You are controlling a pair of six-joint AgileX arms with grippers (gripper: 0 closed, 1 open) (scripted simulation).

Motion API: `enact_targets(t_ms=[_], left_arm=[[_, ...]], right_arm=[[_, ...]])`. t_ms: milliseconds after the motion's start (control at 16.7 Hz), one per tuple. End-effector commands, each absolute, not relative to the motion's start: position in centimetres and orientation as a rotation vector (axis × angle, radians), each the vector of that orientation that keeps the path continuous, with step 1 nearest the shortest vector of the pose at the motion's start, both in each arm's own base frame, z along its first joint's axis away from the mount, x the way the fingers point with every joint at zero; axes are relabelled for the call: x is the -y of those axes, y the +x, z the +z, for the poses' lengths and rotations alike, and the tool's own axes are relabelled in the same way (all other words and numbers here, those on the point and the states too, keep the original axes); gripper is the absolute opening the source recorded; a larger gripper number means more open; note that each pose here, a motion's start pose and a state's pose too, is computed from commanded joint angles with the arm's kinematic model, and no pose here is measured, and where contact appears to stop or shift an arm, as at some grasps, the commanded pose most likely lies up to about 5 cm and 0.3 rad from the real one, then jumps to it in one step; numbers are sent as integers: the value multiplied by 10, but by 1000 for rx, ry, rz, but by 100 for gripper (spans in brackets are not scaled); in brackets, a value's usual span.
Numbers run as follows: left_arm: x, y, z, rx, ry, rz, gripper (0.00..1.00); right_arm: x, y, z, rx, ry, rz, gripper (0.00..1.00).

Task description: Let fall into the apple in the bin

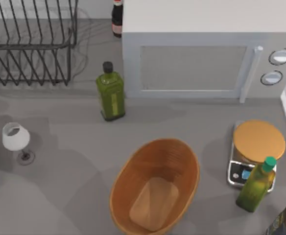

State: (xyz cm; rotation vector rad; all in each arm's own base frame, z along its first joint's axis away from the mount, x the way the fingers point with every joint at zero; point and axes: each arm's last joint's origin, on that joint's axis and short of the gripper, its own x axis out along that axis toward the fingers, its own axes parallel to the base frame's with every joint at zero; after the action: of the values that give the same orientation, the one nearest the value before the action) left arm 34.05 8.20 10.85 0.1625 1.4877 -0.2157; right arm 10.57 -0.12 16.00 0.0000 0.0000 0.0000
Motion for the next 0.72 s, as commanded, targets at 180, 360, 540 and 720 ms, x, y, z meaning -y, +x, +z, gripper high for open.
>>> enact_targets(t_ms=[180, 360, 540, 720], left_arm=[[-82, 340, 109, -1488, 163, -216, 47], [-82, 340, 109, -1488, 163, -216, 25], [-82, 340, 109, -1488, 163, -216, 2], [-82, 340, 109, -1488, 163, -216, 0]], right_arm=[[1, 106, 160, 0, 0, 0, 100], [1, 106, 160, 0, 0, 0, 100], [1, 106, 160, 0, 0, 0, 100], [1, 106, 160, 0, 0, 0, 100]])
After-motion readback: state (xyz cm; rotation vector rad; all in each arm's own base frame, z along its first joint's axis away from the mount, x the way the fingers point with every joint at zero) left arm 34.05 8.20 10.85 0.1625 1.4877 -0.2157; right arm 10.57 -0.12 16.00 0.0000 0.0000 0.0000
